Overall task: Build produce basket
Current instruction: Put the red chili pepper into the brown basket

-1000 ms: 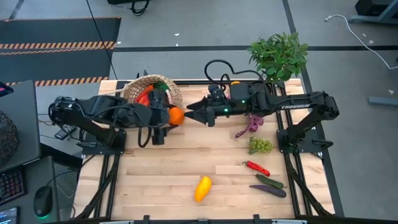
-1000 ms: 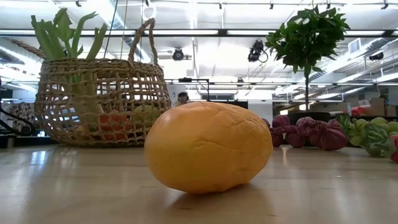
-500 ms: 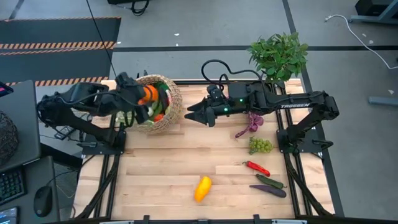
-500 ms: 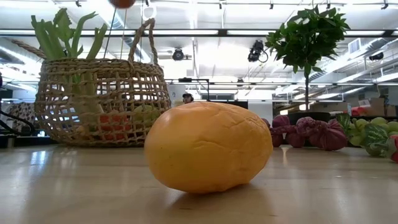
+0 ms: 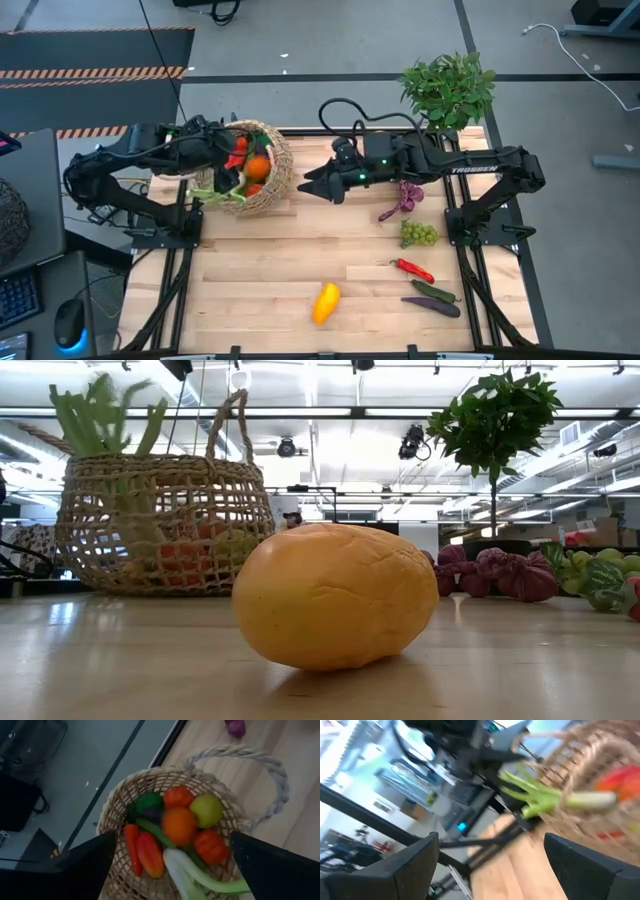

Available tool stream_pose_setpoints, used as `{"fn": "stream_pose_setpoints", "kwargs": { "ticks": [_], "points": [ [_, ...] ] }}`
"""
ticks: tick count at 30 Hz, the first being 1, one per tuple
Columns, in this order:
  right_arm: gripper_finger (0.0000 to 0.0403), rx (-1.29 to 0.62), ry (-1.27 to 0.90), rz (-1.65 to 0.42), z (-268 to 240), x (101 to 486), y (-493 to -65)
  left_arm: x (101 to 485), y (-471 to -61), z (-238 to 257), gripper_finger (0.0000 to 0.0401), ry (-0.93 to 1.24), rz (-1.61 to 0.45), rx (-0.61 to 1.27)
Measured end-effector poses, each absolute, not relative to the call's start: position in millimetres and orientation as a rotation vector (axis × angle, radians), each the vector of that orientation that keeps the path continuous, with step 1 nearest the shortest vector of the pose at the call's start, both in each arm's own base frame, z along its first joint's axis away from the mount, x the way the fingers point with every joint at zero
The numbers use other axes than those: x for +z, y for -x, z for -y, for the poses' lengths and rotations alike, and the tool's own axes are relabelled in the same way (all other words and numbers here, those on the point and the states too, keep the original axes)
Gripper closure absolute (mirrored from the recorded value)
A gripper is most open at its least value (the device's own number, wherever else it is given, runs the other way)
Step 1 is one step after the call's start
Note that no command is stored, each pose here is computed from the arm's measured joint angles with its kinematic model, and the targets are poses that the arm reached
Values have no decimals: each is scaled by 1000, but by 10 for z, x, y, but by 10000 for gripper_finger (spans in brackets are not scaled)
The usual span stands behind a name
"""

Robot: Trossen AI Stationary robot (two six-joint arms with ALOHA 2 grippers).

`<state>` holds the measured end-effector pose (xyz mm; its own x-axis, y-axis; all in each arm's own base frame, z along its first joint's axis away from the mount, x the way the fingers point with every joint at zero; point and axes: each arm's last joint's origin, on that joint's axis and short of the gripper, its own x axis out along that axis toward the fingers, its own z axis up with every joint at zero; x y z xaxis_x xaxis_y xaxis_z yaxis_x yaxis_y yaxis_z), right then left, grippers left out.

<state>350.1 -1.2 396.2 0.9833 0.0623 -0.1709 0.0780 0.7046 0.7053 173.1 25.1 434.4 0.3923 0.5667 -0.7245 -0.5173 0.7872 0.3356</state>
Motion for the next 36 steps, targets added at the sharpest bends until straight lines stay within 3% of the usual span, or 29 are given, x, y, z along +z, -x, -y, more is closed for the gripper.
{"fn": "stream_pose_setpoints", "kwargs": {
  "ticks": [8, 20, 36],
  "points": [
    [40, -239, -805, -565, 42, 3584, -3348, 4392, -1811, -191, 5, 13, -828, 675],
    [43, -621, -788, -1180, -91, 3112, -2826, 4637, -2065, 53, 5, 162, -478, 465],
    [55, -557, -699, -1511, -834, 2446, -2471, 4471, -2394, 442, 5, 192, -534, 314]
  ]
}}
